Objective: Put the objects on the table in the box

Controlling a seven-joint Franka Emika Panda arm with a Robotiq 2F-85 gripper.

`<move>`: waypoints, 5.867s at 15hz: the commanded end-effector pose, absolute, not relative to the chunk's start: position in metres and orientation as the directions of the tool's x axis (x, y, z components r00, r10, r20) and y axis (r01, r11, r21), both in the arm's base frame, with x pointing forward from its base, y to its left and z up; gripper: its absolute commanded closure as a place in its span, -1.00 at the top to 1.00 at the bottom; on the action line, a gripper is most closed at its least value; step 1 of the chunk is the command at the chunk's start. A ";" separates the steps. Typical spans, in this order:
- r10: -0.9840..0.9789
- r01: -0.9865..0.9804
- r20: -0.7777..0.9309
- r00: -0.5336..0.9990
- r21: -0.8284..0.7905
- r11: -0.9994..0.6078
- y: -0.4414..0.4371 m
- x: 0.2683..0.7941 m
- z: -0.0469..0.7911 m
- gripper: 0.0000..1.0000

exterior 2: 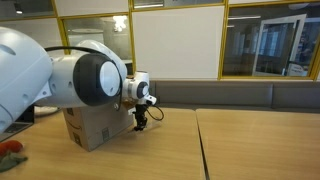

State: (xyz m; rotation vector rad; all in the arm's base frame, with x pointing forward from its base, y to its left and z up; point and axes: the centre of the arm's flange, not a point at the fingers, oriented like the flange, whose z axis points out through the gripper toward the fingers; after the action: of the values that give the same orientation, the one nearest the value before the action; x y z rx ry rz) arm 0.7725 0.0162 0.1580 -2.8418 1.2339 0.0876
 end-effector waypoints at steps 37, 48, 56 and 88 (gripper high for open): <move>-0.487 -0.586 0.654 0.579 -0.081 -0.806 0.189 0.628 0.586 -0.66; -0.424 -0.478 0.559 0.712 -0.056 -0.877 0.240 0.695 0.525 -0.66; -0.409 -0.437 0.439 0.800 -0.040 -0.898 0.248 0.727 0.457 -0.65; -0.562 -0.605 0.447 0.696 -0.058 -0.794 0.080 0.594 0.550 1.00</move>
State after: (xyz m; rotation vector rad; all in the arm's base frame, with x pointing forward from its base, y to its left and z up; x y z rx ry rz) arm 0.6569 0.1181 0.5510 -3.0161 0.9546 -0.7248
